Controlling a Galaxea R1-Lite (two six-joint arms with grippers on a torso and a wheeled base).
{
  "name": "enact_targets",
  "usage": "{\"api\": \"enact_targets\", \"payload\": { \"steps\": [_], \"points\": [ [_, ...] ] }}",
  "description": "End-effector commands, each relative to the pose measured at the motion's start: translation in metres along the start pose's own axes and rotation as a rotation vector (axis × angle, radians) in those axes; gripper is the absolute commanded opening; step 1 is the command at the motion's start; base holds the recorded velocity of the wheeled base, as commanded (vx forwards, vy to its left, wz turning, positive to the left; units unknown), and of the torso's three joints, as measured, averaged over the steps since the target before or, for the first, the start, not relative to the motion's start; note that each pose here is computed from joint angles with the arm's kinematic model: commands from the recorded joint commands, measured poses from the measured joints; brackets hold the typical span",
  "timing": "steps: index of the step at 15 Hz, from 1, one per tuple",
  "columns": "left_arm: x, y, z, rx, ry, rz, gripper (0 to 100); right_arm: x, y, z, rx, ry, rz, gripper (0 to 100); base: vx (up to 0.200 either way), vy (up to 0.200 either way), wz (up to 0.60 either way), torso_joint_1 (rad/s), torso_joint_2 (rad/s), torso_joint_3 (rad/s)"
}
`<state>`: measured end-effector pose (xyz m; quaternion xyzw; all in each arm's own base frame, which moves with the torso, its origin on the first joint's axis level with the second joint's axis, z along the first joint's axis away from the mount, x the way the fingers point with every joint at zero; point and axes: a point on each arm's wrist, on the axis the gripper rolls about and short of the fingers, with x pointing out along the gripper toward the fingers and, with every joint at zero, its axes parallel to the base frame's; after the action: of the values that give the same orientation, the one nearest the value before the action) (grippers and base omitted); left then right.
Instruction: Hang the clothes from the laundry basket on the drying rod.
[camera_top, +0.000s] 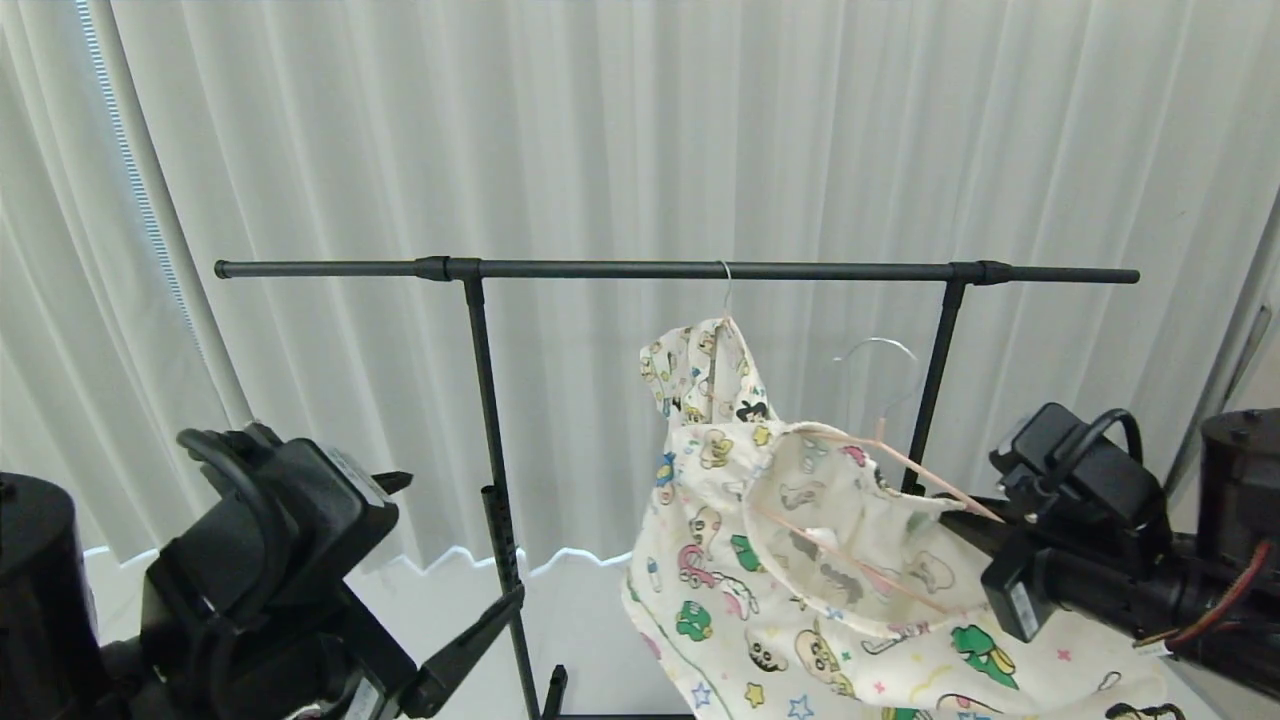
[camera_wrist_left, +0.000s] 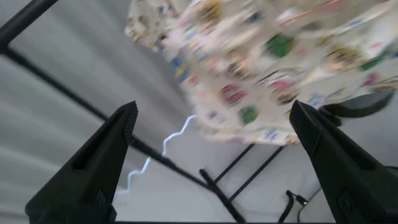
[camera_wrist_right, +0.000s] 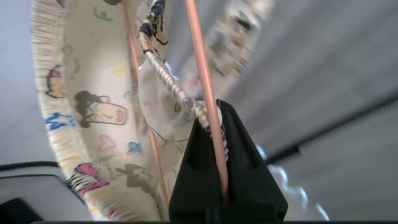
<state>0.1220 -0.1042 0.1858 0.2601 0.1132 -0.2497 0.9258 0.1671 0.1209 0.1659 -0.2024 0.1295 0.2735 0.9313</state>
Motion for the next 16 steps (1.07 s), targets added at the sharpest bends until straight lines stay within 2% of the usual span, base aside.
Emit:
{"api": "enact_targets", "payload": {
  "steps": [1,3,5,8,11,13,16],
  "points": [
    [-0.001,0.018,-0.011,-0.044,0.053,0.116,100,-0.032,-0.019,-0.023,0.042,0.057,-0.112,0,0.0,0.0,0.0,0.0,0.0,0.0],
    [-0.002,0.029,-0.019,-0.069,0.088,0.186,100,-0.057,-0.032,-0.038,0.083,0.152,-0.191,0,0.0,0.0,0.0,0.0,0.0,0.0],
    [-0.003,0.033,-0.024,-0.081,0.107,0.217,100,-0.078,-0.039,-0.051,0.13,0.245,-0.267,0,0.0,0.0,0.0,0.0,0.0,0.0],
    [-0.005,0.033,-0.028,-0.084,0.111,0.232,100,-0.093,-0.045,-0.061,0.181,0.32,-0.347,0,0.0,0.0,0.0,0.0,0.0,0.0],
    [-0.009,0.033,-0.027,-0.088,0.098,0.243,100,-0.088,-0.059,-0.05,0.197,0.309,-0.391,0,0.0,0.0,0.0,0.0,0.0,0.0],
    [-0.011,0.034,-0.026,-0.091,0.088,0.248,100,-0.08,-0.068,-0.037,0.195,0.264,-0.383,0,0.0,0.0,0.0,0.0,0.0,0.0],
    [-0.013,0.034,-0.026,-0.092,0.08,0.249,100,-0.067,-0.081,-0.018,0.183,0.191,-0.384,0,0.2,0.0,0.0,-0.002,0.0,0.004]
  ]
}}
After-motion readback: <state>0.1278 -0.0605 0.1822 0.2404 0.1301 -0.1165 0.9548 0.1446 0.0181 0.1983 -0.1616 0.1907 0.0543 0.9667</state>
